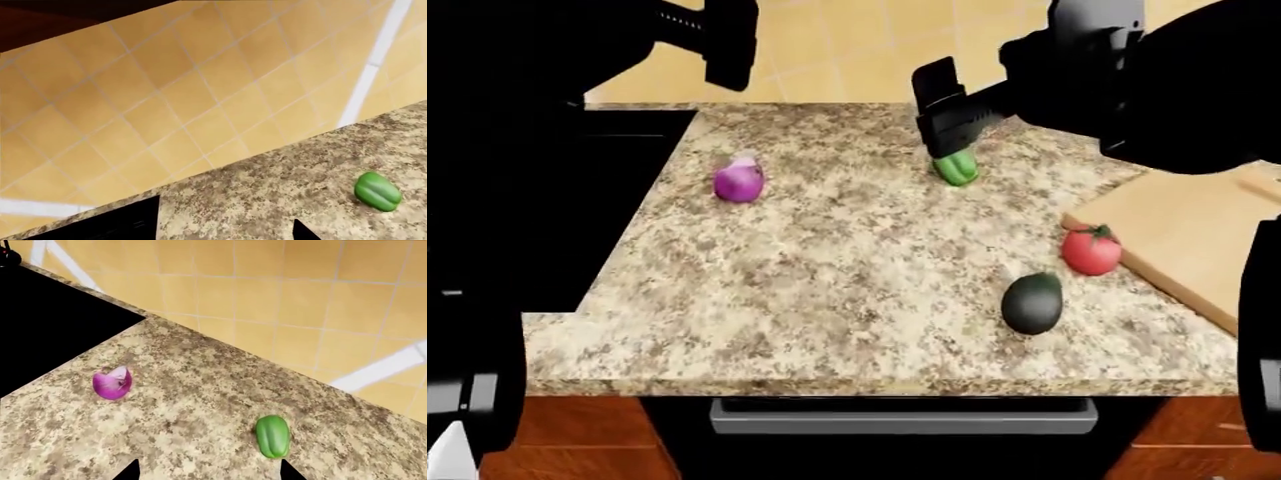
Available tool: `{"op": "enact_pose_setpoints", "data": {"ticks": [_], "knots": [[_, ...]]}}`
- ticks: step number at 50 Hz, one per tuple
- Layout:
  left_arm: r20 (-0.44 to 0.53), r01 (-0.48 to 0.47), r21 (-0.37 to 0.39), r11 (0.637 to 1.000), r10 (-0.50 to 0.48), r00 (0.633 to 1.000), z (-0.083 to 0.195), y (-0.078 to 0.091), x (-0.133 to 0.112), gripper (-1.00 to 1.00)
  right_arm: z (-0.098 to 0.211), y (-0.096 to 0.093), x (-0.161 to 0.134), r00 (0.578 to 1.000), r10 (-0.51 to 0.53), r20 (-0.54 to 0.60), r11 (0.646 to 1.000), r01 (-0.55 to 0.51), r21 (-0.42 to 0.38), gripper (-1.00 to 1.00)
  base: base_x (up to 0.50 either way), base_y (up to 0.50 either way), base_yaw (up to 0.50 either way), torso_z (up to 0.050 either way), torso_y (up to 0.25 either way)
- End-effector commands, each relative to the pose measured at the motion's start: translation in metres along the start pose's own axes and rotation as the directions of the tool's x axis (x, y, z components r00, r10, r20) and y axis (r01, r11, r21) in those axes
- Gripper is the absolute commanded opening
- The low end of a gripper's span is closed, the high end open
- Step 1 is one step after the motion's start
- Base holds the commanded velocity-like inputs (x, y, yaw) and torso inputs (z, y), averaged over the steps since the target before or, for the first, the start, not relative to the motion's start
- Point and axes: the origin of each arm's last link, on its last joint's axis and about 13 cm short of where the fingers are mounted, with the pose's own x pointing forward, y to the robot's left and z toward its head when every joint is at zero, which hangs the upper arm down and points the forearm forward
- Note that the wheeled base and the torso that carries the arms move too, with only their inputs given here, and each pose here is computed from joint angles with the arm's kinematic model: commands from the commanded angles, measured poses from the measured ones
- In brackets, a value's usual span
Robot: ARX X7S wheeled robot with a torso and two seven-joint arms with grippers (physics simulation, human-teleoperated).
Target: Place the avocado, onion, tomato and bell pepper on the cutting board.
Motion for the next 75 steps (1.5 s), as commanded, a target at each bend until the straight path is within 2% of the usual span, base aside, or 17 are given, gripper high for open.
{"op": "enact_pose_setpoints", "data": {"ticks": [1,21,24,27,30,33,38,40,42,44,46,47,52,53,59,69,75], "knots": [[-0.035,0.014,0.015,1.000,-0.013,0.999,0.001,0.000,-0.001,1.00,0.003,-0.004,-0.004,0.996,-0.025,-0.086,0.999,0.027,0.026,1.00,0.50,0.00,0.00,0.000,0.000],[-0.056,0.002,0.008,1.000,-0.001,0.998,0.000,0.003,-0.006,1.00,-0.004,-0.004,-0.005,0.989,-0.001,-0.148,1.000,0.003,0.011,1.00,0.50,0.00,0.00,0.000,0.001],[-0.057,-0.001,0.005,1.000,0.001,0.998,-0.001,0.003,-0.006,1.00,0.000,-0.006,-0.004,0.990,-0.035,-0.136,0.999,0.039,0.022,1.00,0.33,0.00,0.00,0.000,0.000],[-0.063,0.000,0.008,1.000,0.001,0.998,-0.003,0.003,-0.005,1.00,-0.002,-0.005,-0.003,0.985,-0.039,-0.166,0.999,0.037,-0.016,1.00,0.00,0.00,0.00,0.000,0.004],[-0.062,0.001,0.010,1.000,-0.001,0.998,-0.002,0.003,-0.005,1.00,-0.004,-0.006,-0.003,0.985,-0.033,-0.171,0.999,0.034,0.004,1.00,0.00,0.00,0.00,0.000,0.000],[-0.064,0.002,0.013,1.000,-0.001,0.998,-0.002,0.003,-0.006,1.00,-0.004,-0.008,-0.002,0.973,-0.101,-0.209,0.995,0.098,-0.026,1.00,0.00,0.00,0.00,0.000,0.000],[-0.066,0.004,0.014,1.000,-0.003,0.998,-0.003,0.002,-0.005,1.00,-0.003,-0.009,-0.002,0.981,-0.061,-0.184,0.998,0.061,-0.005,1.00,0.00,0.00,0.00,0.000,0.000],[-0.067,0.006,0.014,1.000,-0.005,0.998,-0.003,0.002,-0.005,1.00,-0.003,-0.010,-0.003,0.986,-0.039,-0.165,0.997,0.051,0.064,1.00,0.00,0.00,0.00,0.000,0.000],[-0.067,0.008,0.015,1.000,-0.007,0.998,-0.003,0.002,-0.006,1.00,-0.004,-0.010,-0.004,0.985,-0.055,-0.161,0.998,0.060,0.028,1.00,0.35,-0.42,0.00,0.000,0.000],[-0.069,0.005,0.016,1.000,-0.003,0.998,-0.004,0.002,-0.006,1.00,-0.005,-0.009,-0.003,0.983,-0.046,-0.177,0.998,0.052,0.032,1.00,0.43,-0.34,0.00,0.000,0.000],[-0.068,0.004,0.014,1.000,-0.003,0.998,-0.004,0.002,-0.006,1.00,-0.007,-0.009,-0.001,0.974,-0.069,-0.214,0.997,0.071,0.004,1.00,0.18,-0.03,0.00,0.000,0.000],[-0.069,0.003,0.014,1.000,-0.002,0.998,-0.004,0.002,-0.006,1.00,-0.010,-0.011,0.005,0.966,-0.118,-0.232,0.993,0.118,-0.014,1.00,0.00,0.00,0.00,0.000,0.000],[-0.069,0.001,0.011,1.000,0.000,0.998,-0.005,0.003,-0.007,1.00,-0.017,-0.005,0.010,0.962,-0.062,-0.264,0.998,0.061,-0.010,1.00,0.00,0.00,0.00,0.000,0.000],[-0.067,-0.001,0.011,1.000,0.001,0.998,-0.005,0.004,-0.007,1.00,-0.017,-0.003,0.012,0.963,-0.082,-0.256,0.997,0.082,-0.012,1.00,0.00,0.00,0.00,0.000,0.000],[-0.067,-0.003,0.009,1.000,0.004,0.998,-0.006,0.004,-0.008,1.00,-0.014,0.006,0.017,0.961,-0.024,-0.274,0.999,0.036,0.039,1.00,0.00,0.00,0.00,0.000,0.000],[-0.068,-0.002,0.009,1.000,0.002,0.998,-0.007,0.005,-0.008,1.00,-0.016,0.002,0.033,0.931,-0.103,-0.351,0.993,0.118,0.019,1.00,0.00,0.00,0.00,0.000,0.000],[-0.065,0.001,0.005,1.000,-0.001,0.998,-0.008,0.005,-0.008,1.00,-0.020,0.004,0.046,0.930,-0.085,-0.359,0.993,0.110,0.049,1.00,0.00,0.00,0.00,0.000,0.000]]}}
